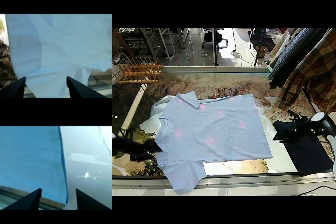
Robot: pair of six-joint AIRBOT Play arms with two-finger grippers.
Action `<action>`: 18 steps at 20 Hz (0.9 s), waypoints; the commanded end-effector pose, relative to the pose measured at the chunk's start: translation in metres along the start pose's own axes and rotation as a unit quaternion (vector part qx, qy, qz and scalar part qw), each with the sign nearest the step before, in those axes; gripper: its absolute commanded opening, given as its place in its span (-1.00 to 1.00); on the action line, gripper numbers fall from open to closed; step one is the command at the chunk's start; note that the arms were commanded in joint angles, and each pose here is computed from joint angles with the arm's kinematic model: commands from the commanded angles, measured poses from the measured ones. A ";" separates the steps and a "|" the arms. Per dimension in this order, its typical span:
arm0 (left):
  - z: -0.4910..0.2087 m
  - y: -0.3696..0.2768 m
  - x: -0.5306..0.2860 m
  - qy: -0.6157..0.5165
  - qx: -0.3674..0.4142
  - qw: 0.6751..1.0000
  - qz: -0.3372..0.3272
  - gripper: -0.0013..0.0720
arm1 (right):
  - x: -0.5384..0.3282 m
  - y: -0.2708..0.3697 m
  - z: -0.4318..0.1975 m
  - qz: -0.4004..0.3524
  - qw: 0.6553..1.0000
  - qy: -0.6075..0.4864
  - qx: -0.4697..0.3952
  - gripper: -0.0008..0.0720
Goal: Fold the clothes and pants, and hang the long-sleeved shirts on hangers.
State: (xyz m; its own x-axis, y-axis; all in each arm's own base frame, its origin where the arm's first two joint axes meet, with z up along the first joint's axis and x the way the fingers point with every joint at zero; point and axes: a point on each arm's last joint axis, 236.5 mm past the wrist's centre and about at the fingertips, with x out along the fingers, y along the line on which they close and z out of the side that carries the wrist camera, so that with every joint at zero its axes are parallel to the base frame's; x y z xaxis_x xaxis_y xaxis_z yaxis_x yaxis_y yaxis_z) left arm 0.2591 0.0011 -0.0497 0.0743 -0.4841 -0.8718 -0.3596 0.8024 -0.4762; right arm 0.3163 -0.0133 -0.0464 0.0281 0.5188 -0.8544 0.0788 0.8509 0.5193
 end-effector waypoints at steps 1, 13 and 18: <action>-0.061 0.015 0.035 0.006 -0.017 1.000 0.004 0.56 | 0.019 0.002 -0.047 0.046 0.998 0.040 -0.003 0.43; -0.029 0.033 0.042 -0.080 -0.023 0.996 0.031 0.56 | 0.054 -0.016 -0.062 0.074 0.992 0.105 0.002 0.42; -0.027 0.035 0.049 -0.087 -0.033 0.995 0.029 0.55 | 0.061 0.000 -0.064 0.101 0.989 0.110 -0.015 0.16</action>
State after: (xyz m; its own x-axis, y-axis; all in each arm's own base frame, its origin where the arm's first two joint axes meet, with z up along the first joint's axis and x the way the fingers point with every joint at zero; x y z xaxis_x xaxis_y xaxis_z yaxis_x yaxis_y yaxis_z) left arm 0.2226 -0.0042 -0.1007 0.1954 -0.3719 -0.9075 -0.4153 0.8069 -0.4201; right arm 0.2542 0.0148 -0.0971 -0.1702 0.6656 -0.7267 0.0860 0.7446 0.6619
